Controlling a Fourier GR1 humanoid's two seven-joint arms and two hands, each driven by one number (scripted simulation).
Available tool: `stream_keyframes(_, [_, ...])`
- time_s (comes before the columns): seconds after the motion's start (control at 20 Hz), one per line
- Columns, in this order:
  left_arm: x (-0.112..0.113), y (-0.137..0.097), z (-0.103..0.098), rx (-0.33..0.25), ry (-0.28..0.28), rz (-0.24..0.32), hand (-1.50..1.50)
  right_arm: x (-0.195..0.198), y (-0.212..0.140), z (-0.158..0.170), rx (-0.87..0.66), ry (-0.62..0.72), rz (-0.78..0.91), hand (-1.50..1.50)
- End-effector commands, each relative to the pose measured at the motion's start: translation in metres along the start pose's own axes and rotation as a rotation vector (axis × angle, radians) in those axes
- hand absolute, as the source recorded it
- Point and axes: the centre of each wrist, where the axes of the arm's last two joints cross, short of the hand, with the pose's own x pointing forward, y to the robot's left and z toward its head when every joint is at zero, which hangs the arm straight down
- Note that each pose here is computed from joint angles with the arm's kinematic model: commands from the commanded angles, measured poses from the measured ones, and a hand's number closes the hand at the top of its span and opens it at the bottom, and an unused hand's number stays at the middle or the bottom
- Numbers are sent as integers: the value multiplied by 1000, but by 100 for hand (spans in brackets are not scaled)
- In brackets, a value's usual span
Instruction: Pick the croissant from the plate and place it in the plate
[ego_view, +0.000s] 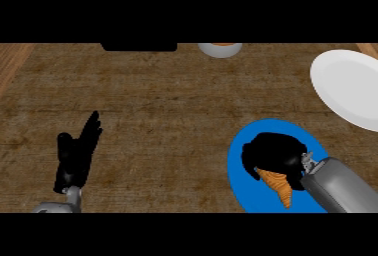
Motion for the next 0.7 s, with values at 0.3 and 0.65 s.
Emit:
stream_keyframes(0.3, [-11, -6, -11, -3, 2, -2, 0, 3, -22, 1, -245, 41, 44, 150])
stream_keyframes(0.65, [-7, 4, -8, 23, -21, 5, 0, -87, 3, 65, -676, 759, -437, 150])
